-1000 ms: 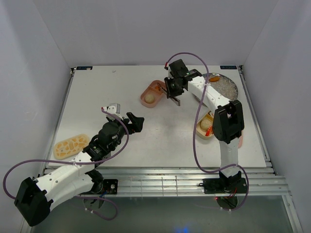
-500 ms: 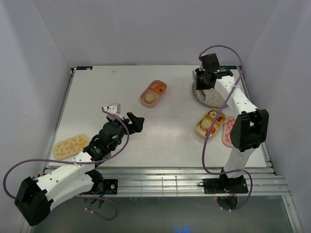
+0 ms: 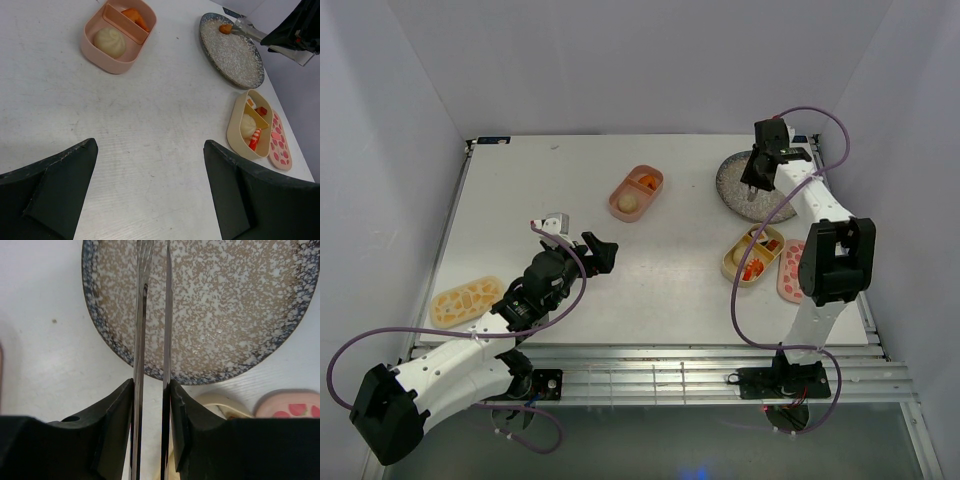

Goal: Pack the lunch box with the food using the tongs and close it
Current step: Pick up the fake food from the plate.

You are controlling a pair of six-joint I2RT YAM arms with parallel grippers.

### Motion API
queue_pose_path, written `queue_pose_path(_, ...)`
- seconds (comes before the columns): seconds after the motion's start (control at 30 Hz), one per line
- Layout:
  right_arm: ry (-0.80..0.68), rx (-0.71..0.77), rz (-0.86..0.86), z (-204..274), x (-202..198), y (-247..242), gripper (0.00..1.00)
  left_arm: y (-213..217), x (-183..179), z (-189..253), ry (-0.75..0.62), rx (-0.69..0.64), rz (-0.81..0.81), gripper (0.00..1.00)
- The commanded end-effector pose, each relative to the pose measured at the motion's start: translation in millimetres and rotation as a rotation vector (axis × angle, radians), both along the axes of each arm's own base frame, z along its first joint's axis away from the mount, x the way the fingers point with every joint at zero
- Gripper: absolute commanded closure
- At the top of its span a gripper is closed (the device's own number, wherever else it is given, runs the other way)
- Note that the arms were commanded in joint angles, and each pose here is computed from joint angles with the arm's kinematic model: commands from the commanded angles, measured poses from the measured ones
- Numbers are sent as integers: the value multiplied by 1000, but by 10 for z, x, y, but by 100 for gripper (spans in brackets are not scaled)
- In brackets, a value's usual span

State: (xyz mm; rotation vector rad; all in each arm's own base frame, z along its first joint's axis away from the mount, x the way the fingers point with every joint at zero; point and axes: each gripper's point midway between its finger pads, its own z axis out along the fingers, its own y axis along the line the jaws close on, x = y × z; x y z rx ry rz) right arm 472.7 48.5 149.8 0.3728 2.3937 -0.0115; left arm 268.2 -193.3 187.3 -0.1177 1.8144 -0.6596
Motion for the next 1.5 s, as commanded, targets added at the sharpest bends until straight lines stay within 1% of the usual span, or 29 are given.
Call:
queue_pose_path(0.0, -108, 55, -144, 78, 226, -21, 61, -24, -23, 34, -5, -13, -15, 2)
queue_pose_path(0.07, -104, 56, -169, 25, 254, -37, 63, -27, -28, 44, -7, -16, -18, 2)
queue_pose_path(0.17, -120, 48, -204, 10, 311, -70, 64, -32, -28, 34, -4, -15, -19, 2)
queue_pose_path(0.47, -168, 73, -250, 67, 490, -48, 59, -41, -17, -10, 7, -5, -19, 2)
queue_pose_path(0.67, -200, 82, -274, 138, 537, -50, 56, -37, -9, -29, 11, 1, -15, 2)
queue_pose_path(0.9, -215, 94, -284, 118, 582, -9, 55, -47, 0, -41, 13, 7, -15, 2)
queue_pose_path(1.07, -251, 90, -301, 173, 663, -35, 54, -44, 0, -49, 14, 8, -14, 2)
queue_pose_path(1.27, -244, 97, -316, 111, 747, -20, 53, -52, 5, -70, 20, 13, -17, 2)
queue_pose_path(1.47, -232, 61, -345, 8, 744, -86, 53, -60, 5, -89, 26, 15, -20, 2)
